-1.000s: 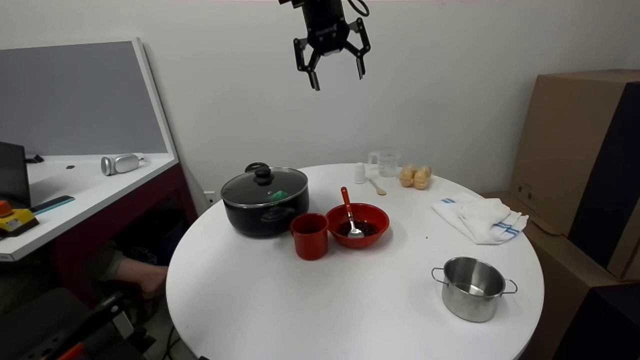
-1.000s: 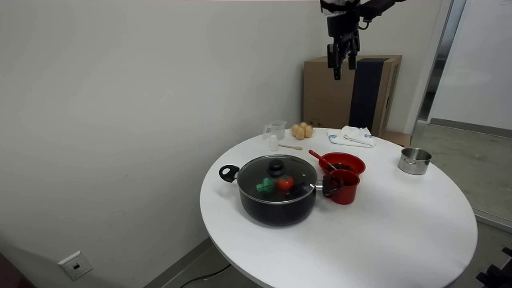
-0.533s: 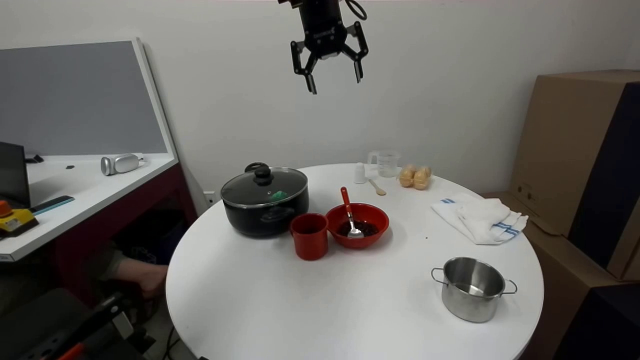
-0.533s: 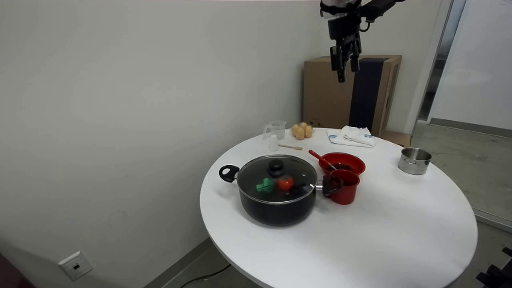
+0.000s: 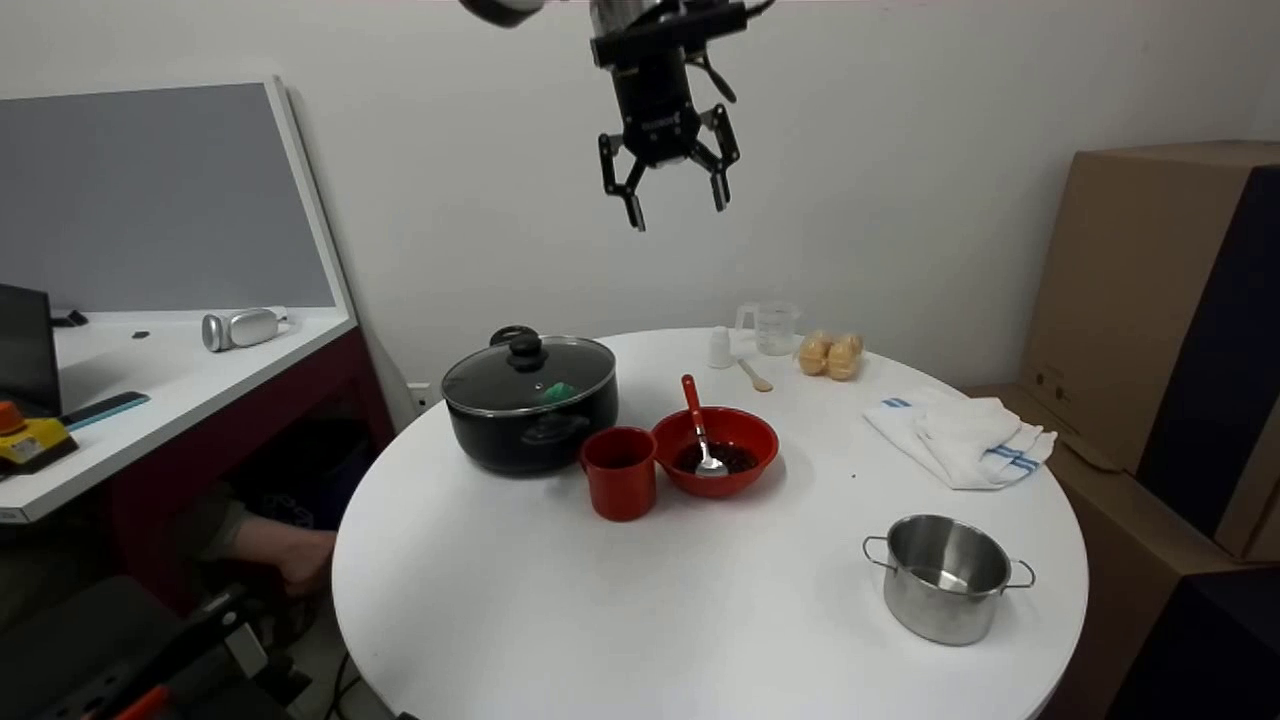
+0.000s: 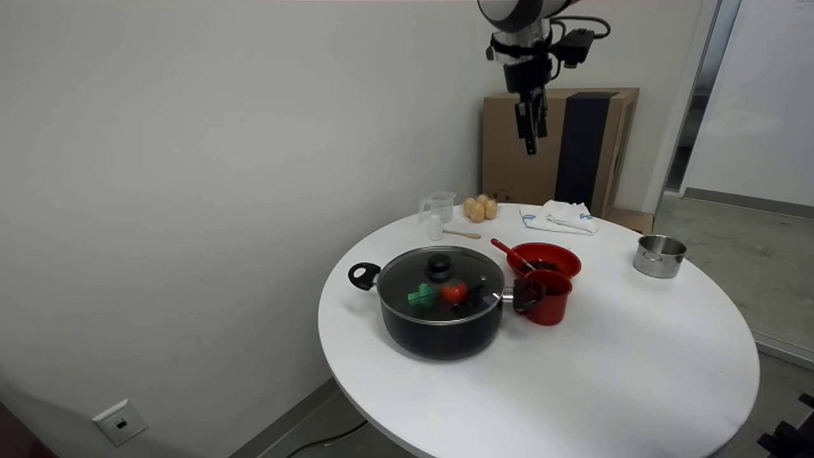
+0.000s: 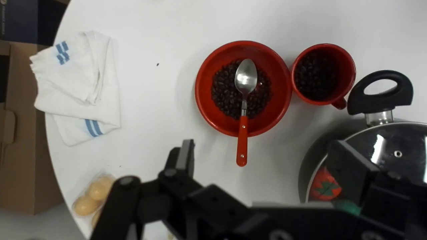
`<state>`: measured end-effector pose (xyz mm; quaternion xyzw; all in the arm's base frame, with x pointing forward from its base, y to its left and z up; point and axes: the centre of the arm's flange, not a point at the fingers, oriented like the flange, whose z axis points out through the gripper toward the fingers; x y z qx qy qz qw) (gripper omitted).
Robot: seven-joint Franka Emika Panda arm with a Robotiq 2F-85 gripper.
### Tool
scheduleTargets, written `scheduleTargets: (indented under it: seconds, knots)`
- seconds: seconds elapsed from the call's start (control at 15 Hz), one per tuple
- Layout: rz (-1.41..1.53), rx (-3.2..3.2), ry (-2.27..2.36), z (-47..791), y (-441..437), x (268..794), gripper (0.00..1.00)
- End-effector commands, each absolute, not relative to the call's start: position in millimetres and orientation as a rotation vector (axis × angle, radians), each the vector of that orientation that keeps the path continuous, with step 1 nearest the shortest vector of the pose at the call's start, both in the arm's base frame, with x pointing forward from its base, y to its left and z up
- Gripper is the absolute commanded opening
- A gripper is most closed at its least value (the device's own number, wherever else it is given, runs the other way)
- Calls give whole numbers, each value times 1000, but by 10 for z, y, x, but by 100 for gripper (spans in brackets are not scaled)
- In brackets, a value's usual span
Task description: Use the spoon to scope some of the contents of the red bowl
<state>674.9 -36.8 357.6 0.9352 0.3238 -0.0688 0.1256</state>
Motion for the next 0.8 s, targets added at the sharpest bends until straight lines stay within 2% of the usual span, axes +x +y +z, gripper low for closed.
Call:
scheduleTargets:
  seconds: [0.0,0.27,0.73]
  knots:
    - [-276,2678,1119,2948,-378,7129,100]
    - [-327,2632,1300,2441,-334,7259,100]
    - [-322,2573,1533,2024,-363,7370,100]
